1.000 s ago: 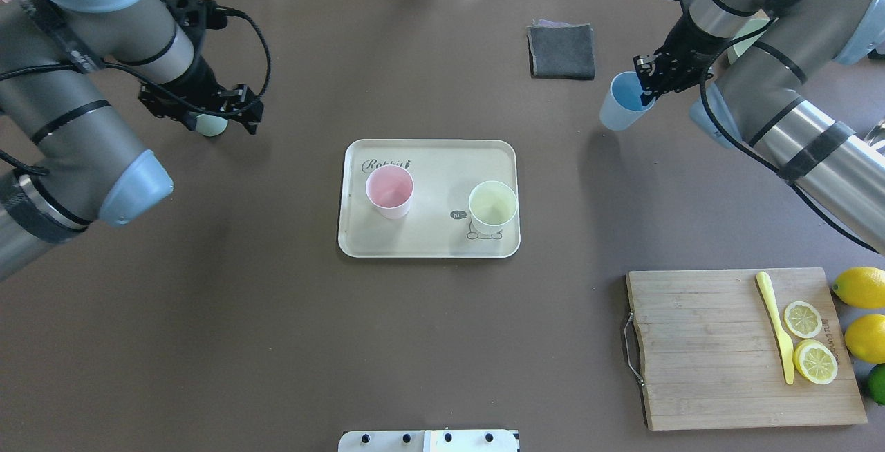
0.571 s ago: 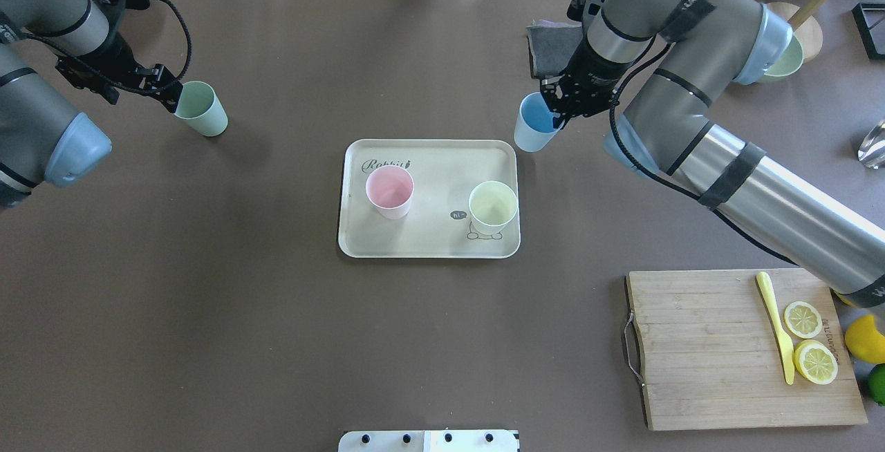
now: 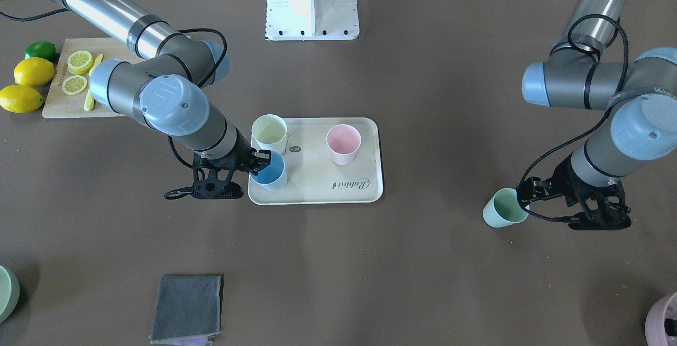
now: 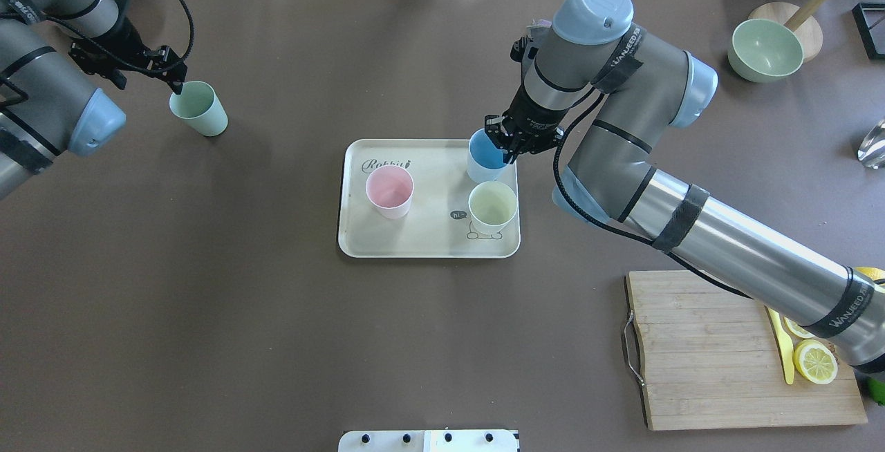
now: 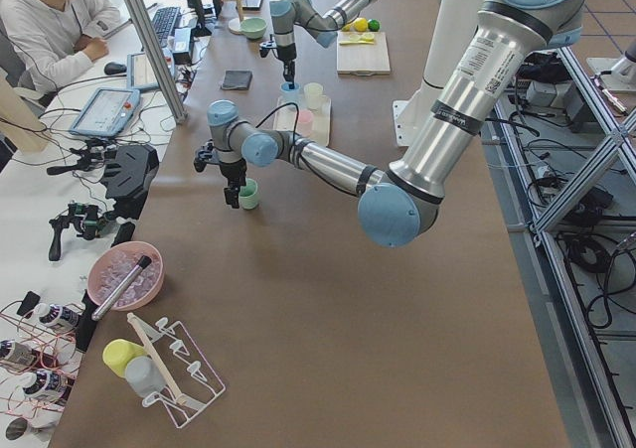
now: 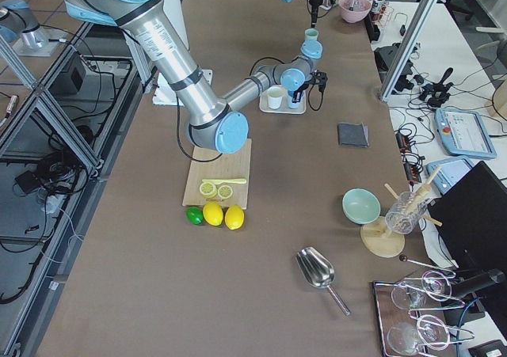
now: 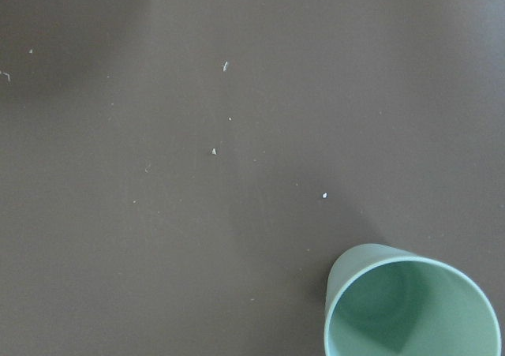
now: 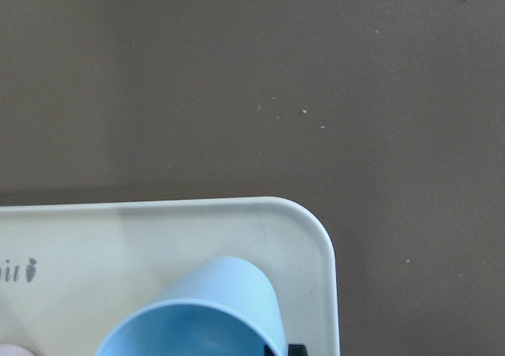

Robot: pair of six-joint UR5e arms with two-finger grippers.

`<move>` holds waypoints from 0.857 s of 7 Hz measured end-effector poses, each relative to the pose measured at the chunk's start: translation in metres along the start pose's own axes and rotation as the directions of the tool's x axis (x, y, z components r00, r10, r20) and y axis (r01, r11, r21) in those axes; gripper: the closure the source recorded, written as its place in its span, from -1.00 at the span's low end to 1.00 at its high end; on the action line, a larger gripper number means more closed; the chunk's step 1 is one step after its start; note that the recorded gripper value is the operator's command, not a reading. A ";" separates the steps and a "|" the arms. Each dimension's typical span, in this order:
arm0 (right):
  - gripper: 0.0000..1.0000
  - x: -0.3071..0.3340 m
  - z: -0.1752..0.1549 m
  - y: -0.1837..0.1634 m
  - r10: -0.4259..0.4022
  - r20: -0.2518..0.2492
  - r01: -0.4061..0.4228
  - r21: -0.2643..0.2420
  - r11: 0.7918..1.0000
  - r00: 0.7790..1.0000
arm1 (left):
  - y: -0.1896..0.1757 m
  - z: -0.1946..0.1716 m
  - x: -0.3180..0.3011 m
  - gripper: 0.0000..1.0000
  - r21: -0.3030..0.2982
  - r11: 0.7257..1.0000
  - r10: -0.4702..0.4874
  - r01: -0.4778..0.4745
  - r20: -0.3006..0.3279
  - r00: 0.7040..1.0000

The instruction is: Place all cups on tray

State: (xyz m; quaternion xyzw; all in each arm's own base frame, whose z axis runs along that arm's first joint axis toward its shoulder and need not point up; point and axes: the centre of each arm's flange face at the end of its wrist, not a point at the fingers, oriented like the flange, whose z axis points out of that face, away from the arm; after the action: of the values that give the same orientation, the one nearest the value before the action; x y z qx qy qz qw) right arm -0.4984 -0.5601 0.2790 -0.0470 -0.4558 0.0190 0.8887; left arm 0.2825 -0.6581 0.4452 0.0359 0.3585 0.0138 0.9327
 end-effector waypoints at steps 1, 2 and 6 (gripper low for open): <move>-1.00 -0.001 0.000 0.001 -0.008 -0.002 0.008 0.007 1.000 1.000 | -0.001 0.018 0.001 0.35 0.005 1.000 0.003 -0.003 -0.013 1.000; -1.00 -0.002 -0.012 -0.002 -0.012 0.010 0.011 0.018 1.000 1.000 | 0.004 0.036 0.007 0.99 0.001 1.000 0.006 -0.006 -0.025 1.000; -1.00 0.057 -0.103 -0.048 -0.008 0.094 0.004 0.039 0.999 0.996 | 0.008 0.025 0.055 1.00 -0.055 0.998 0.003 -0.010 -0.132 0.991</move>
State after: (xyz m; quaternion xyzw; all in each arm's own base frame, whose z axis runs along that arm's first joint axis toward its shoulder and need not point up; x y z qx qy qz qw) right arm -0.3821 -0.6099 0.2698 -0.0276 -0.4967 0.0272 0.8670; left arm 0.3401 -0.6485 0.4278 0.0104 0.4187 0.0290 0.9076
